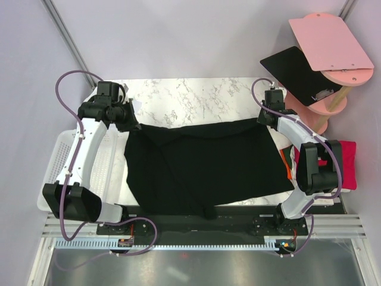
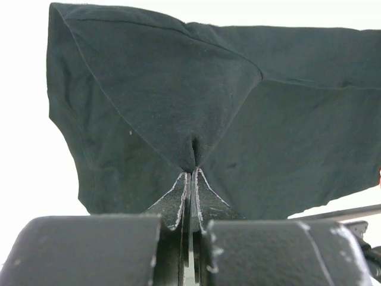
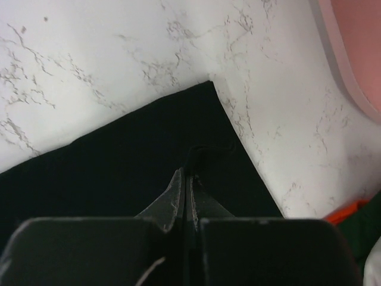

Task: Fold and stack the t-shirts
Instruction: Fold the flattened tshirt in 1/3 of the way

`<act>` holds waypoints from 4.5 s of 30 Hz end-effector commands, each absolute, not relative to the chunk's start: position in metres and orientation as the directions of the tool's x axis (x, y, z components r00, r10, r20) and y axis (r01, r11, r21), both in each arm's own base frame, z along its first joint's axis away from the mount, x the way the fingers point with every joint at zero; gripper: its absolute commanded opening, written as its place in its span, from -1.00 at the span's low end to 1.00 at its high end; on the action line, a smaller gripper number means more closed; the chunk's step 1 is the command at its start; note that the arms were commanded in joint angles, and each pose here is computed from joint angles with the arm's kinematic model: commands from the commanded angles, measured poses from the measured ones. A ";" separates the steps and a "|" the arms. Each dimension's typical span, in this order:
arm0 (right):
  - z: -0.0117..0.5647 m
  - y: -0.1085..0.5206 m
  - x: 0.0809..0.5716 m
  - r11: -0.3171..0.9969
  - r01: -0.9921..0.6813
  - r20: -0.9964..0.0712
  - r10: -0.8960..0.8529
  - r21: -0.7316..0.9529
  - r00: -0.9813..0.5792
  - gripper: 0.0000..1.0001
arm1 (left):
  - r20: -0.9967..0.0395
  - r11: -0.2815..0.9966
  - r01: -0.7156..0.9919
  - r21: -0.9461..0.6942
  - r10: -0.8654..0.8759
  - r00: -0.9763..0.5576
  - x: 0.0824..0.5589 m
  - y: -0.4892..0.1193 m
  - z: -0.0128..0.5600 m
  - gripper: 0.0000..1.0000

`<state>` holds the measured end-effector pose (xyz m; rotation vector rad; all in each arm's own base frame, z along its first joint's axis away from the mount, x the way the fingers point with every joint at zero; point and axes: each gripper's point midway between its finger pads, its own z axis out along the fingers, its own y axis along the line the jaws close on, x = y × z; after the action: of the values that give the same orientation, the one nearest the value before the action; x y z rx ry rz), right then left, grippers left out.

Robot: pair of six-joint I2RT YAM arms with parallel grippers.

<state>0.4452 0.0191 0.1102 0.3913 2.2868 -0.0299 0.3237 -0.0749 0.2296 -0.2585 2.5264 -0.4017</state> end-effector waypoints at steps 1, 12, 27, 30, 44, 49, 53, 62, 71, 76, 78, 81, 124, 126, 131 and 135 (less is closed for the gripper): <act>0.109 0.010 0.437 0.948 0.313 -0.724 0.259 0.062 -0.640 -1.00 | -0.481 0.918 -0.096 -0.385 -0.288 -0.828 0.304 -0.081 0.232 -0.96; 0.072 0.000 0.417 0.937 0.349 -0.658 0.251 -0.019 -0.710 -0.86 | -0.396 0.919 -0.132 -0.370 -0.285 -0.873 0.257 -0.078 0.193 -0.96; 0.121 0.041 0.410 0.984 0.176 -0.766 0.139 0.034 -0.628 0.96 | -0.423 0.938 -0.133 -0.320 -0.267 -0.866 0.217 -0.065 0.189 0.99; 0.122 0.054 0.413 0.990 0.131 -0.770 0.130 0.061 -0.625 0.96 | -0.463 0.937 -0.106 -0.333 -0.260 -0.847 0.235 -0.068 0.197 0.99; 0.104 0.180 0.412 0.918 -0.210 -0.695 0.090 0.335 -0.714 0.29 | -0.386 0.964 -0.121 -0.237 -0.207 -0.899 0.342 -0.080 0.151 -0.96; 0.108 0.266 0.379 0.737 -0.289 -0.591 0.183 0.611 -0.785 0.17 | -0.330 0.973 -0.130 -0.190 -0.188 -0.925 0.353 -0.081 0.124 -0.96; 0.092 0.328 0.346 0.650 -0.332 -0.526 0.123 0.683 -0.842 0.08 | -0.282 0.981 -0.127 -0.145 -0.164 -0.945 0.356 -0.082 0.101 -0.96; 0.043 0.387 0.298 0.625 -0.318 -0.433 0.036 0.713 -0.901 0.12 | -0.243 0.985 -0.124 -0.120 -0.150 -0.958 0.356 -0.082 0.084 -0.96; 0.029 0.417 0.294 0.623 -0.312 -0.418 0.026 0.718 -0.908 0.15 | -0.227 0.987 -0.118 -0.111 -0.141 -0.964 0.354 -0.081 0.077 -0.96; 0.039 0.432 0.304 0.616 -0.328 -0.440 0.033 0.716 -0.897 0.15 | -0.224 0.988 -0.116 -0.107 -0.137 -0.965 0.353 -0.080 0.076 -0.96; 0.042 0.439 0.309 0.613 -0.336 -0.449 0.034 0.715 -0.893 0.14 | -0.224 0.988 -0.117 -0.103 -0.137 -0.965 0.353 -0.080 0.075 -0.96; 0.039 0.443 0.311 0.616 -0.336 -0.447 0.029 0.713 -0.894 0.13 | -0.219 0.988 -0.114 -0.104 -0.134 -0.966 0.352 -0.080 0.074 -0.96; 0.151 0.454 0.275 0.518 -0.474 -0.542 -0.024 0.712 -0.840 0.05 | -0.058 0.982 -0.108 0.158 -0.100 -0.993 0.343 -0.056 0.010 -0.96; 0.154 0.447 0.269 0.519 -0.480 -0.548 -0.027 0.707 -0.836 0.06 | -0.068 0.976 -0.105 0.192 -0.093 -0.993 0.349 -0.051 0.012 -0.96; 0.139 0.430 0.264 0.589 -0.463 -0.538 -0.056 0.663 -0.841 0.06 | -0.054 0.968 -0.091 0.233 -0.080 -0.995 0.353 -0.045 0.011 -0.96; 0.100 0.418 0.263 0.667 -0.420 -0.489 -0.096 0.615 -0.867 -0.13 | -0.054 0.970 -0.089 0.225 -0.079 -0.995 0.354 -0.048 0.010 -0.96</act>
<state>0.2680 0.4342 0.1308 -0.3990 2.3683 1.1868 0.3422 -0.0594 0.0156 -0.1691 3.1098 0.2596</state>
